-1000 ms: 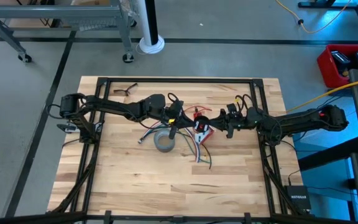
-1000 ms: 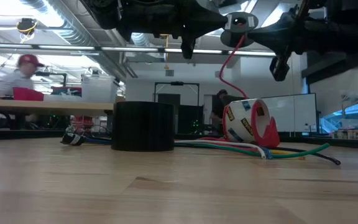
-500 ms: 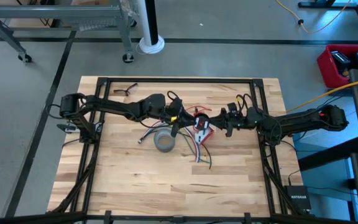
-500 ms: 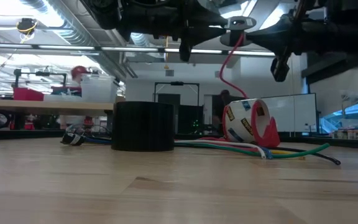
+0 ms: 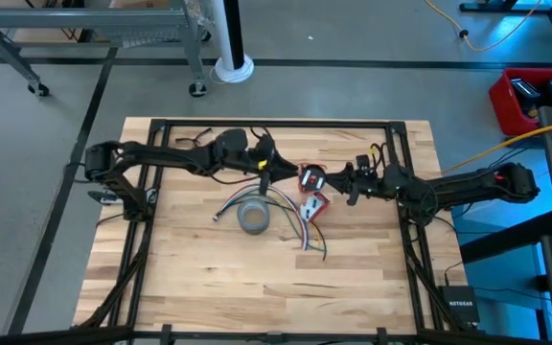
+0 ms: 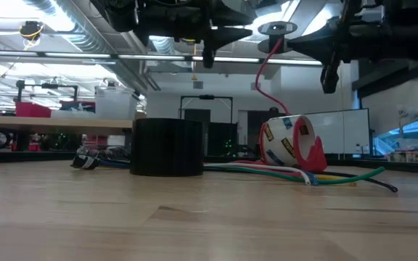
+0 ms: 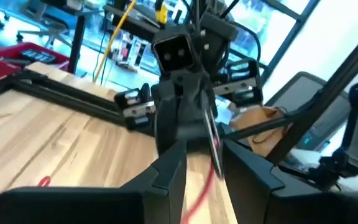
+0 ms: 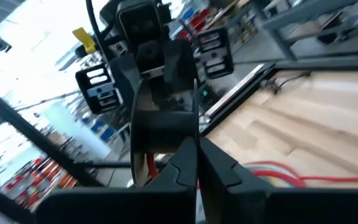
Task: Coil cords
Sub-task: Coil the red wire on the black spool
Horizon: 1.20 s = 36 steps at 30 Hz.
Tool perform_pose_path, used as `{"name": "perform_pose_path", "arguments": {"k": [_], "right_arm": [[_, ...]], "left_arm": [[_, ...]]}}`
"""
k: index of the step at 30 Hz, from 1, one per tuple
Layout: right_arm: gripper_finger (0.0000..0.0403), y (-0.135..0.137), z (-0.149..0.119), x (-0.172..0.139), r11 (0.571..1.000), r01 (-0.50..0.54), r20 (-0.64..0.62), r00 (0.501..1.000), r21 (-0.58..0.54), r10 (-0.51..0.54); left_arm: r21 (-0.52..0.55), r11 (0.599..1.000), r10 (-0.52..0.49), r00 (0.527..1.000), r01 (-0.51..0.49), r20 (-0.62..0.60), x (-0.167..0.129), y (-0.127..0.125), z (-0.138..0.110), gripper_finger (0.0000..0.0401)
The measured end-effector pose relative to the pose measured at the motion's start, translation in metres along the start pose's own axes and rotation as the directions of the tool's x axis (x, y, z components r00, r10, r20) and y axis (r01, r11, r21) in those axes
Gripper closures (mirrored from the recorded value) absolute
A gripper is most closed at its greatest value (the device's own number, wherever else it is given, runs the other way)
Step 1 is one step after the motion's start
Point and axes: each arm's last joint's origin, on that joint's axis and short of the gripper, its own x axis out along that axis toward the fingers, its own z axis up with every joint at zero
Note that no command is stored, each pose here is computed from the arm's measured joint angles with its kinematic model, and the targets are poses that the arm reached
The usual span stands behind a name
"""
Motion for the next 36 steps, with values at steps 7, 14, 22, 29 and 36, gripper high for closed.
{"name": "perform_pose_path", "arguments": {"k": [7,14,22,29,36], "right_arm": [[0.0401,0.004,0.011,-0.005,0.998,0.062,0.137,0.989,-0.017,-0.060],[0.0401,0.010,0.022,-0.008,0.997,0.074,0.222,0.973,-0.010,-0.070],[0.0401,0.026,0.038,-0.002,1.000,0.021,0.267,0.964,-0.004,-0.020],[0.0401,0.033,0.046,0.000,1.000,0.001,0.288,0.958,-0.003,0.000],[0.0400,0.034,0.047,0.001,1.000,0.000,0.287,0.958,-0.006,0.001]], "left_arm": [[-0.077,0.995,0.044,0.981,-0.060,-0.189,-0.012,0.005,-0.009,0.0304],[0.034,0.995,0.094,0.970,-0.089,-0.222,0.002,-0.002,-0.028,0.0304],[0.337,0.839,0.450,0.893,-0.428,0.015,0.025,-0.009,-0.044,0.0304],[0.314,0.790,0.506,0.849,-0.527,0.151,0.039,-0.010,-0.055,0.0303],[0.204,0.841,0.453,0.858,-0.502,0.244,0.054,-0.007,-0.068,0.0303]]}}
